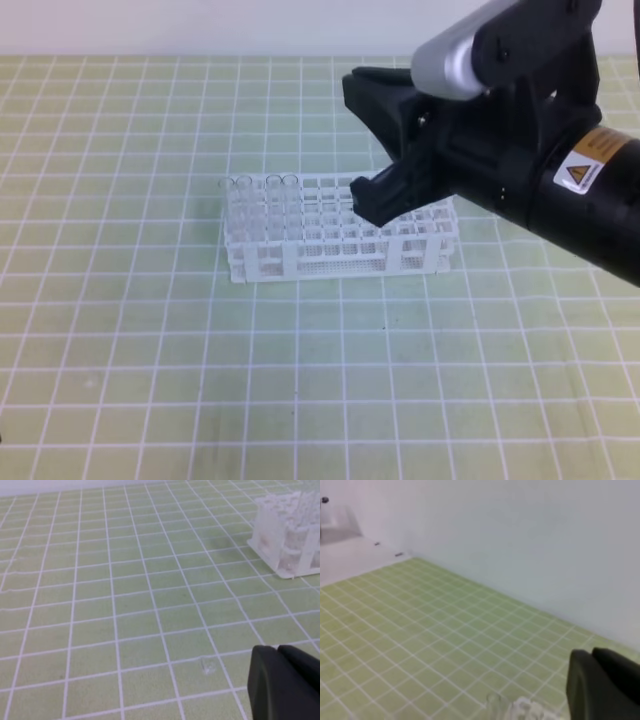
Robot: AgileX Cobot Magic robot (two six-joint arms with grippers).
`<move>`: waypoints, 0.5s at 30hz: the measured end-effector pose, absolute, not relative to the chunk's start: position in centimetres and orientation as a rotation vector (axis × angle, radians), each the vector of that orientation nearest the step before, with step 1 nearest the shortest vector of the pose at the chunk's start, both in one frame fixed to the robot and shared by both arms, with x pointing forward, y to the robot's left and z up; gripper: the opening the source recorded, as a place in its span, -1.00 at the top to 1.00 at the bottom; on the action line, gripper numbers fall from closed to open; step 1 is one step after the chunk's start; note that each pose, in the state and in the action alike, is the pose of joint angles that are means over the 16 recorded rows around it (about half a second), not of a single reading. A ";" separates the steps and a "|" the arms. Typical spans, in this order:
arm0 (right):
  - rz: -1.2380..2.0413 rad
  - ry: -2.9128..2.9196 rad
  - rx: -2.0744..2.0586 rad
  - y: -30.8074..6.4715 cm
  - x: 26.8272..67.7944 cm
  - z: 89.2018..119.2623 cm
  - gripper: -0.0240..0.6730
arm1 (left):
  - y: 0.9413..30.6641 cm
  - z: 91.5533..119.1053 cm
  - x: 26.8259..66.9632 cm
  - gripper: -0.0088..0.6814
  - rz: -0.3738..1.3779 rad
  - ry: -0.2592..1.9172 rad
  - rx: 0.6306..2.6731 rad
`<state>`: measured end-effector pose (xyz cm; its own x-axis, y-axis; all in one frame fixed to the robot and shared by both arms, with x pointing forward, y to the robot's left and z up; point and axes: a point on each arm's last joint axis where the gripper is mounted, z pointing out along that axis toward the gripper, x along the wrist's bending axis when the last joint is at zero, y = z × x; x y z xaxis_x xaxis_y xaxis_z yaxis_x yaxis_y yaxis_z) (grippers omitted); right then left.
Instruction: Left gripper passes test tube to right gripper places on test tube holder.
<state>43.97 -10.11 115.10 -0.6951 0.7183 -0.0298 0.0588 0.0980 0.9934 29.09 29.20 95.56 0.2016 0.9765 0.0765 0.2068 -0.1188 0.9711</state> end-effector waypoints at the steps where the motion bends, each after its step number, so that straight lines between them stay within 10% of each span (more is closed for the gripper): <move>1: 1.634 1.862 0.766 -10.5 43.9 115.1 0.97 | 29.2 95.6 29.1 0.98 1.021 1.170 1.528; 15: 1.410 1.669 1.109 -23.6 38.5 110.4 0.97 | 29.1 95.5 29.1 0.98 1.000 1.177 1.512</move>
<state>38.51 -23.56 110.35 -0.4077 0.9127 0.0273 0.1791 0.0507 0.9825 29.08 29.12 95.53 0.2049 0.9774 0.0519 0.2086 -0.0954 0.9733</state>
